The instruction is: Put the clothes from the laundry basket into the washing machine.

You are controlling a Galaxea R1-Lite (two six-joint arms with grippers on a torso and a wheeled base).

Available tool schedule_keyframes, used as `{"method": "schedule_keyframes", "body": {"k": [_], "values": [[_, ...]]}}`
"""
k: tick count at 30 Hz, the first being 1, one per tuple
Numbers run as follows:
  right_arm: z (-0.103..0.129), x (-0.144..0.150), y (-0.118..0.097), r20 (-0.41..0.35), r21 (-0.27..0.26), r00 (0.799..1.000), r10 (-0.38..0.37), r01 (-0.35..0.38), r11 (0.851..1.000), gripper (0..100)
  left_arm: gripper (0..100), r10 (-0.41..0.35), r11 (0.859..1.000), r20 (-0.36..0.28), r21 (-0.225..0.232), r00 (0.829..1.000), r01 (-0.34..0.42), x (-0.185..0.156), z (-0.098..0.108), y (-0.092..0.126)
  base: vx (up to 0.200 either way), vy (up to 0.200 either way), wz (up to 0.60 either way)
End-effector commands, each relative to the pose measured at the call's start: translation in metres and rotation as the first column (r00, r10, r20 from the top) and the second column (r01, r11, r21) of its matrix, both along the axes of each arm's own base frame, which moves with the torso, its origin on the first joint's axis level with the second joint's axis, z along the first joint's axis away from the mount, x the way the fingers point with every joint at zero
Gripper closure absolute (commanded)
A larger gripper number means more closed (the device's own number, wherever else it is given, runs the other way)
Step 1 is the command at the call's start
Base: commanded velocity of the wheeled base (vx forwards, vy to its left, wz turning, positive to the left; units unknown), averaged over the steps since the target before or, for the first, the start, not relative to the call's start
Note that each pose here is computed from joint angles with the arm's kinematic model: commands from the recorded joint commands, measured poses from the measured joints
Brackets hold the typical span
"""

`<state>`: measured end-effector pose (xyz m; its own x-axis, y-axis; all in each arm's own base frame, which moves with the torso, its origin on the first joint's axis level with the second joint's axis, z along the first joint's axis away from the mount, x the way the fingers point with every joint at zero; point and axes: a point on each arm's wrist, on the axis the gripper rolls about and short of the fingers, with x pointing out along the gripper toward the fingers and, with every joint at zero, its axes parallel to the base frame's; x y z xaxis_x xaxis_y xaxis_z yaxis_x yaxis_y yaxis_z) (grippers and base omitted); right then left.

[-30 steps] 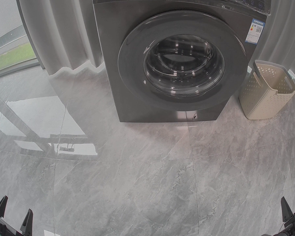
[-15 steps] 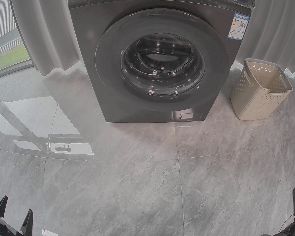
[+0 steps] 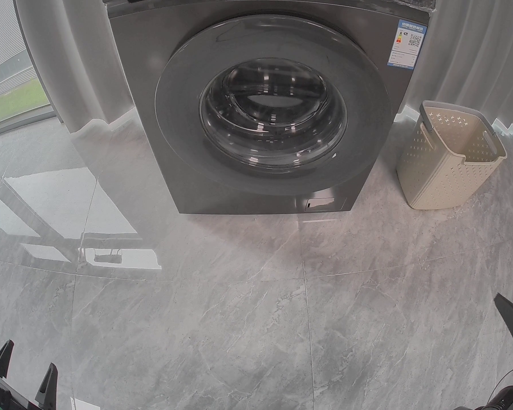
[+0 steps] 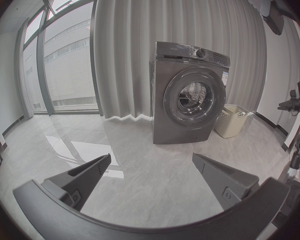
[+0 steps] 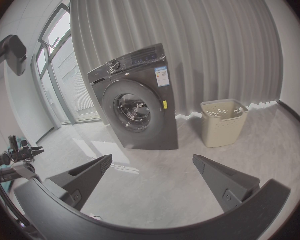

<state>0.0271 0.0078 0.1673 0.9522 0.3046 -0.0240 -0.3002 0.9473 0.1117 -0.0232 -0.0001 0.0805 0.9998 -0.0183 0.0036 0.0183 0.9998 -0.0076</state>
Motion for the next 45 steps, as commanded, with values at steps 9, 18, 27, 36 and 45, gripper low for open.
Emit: {"method": "schedule_keyframes", "body": {"k": [9, 18, 27, 36, 45], "values": [[0.002, 0.152, 0.077, -0.218, 0.065, 0.929, 0.300, -0.293, 0.954, 0, 0, 0.000, 1.000, -0.004, -0.008, 1.000, 0.000, 0.000, -0.005, 0.000, 0.200, 0.000, 0.00], [0.018, 0.162, 0.087, -0.178, 0.109, 0.928, 0.328, -0.313, 0.943, 0, 0, 0.000, 1.000, -0.004, -0.009, 1.000, 0.000, 0.000, -0.005, 0.000, 0.200, 0.000, 0.00], [0.039, 0.174, 0.090, -0.104, 0.117, 0.952, 0.289, -0.277, 0.954, 0, 0, 0.000, 1.000, -0.004, -0.009, 1.000, 0.000, 0.000, -0.005, 0.000, 0.200, 0.000, 0.00], [0.059, 0.188, 0.088, -0.028, 0.140, 0.982, 0.187, -0.182, 0.973, 0, 0, 0.000, 1.000, -0.004, -0.012, 1.000, 0.000, 0.000, -0.005, 0.000, 0.111, 0.000, 0.00], [0.031, 0.157, 0.079, -0.083, 0.107, 0.974, 0.211, -0.202, 0.974, 0, 0, 0.000, 1.000, -0.004, -0.015, 1.000, 0.000, 0.000, -0.005, 0.000, 0.000, 0.000, 0.00]]}}
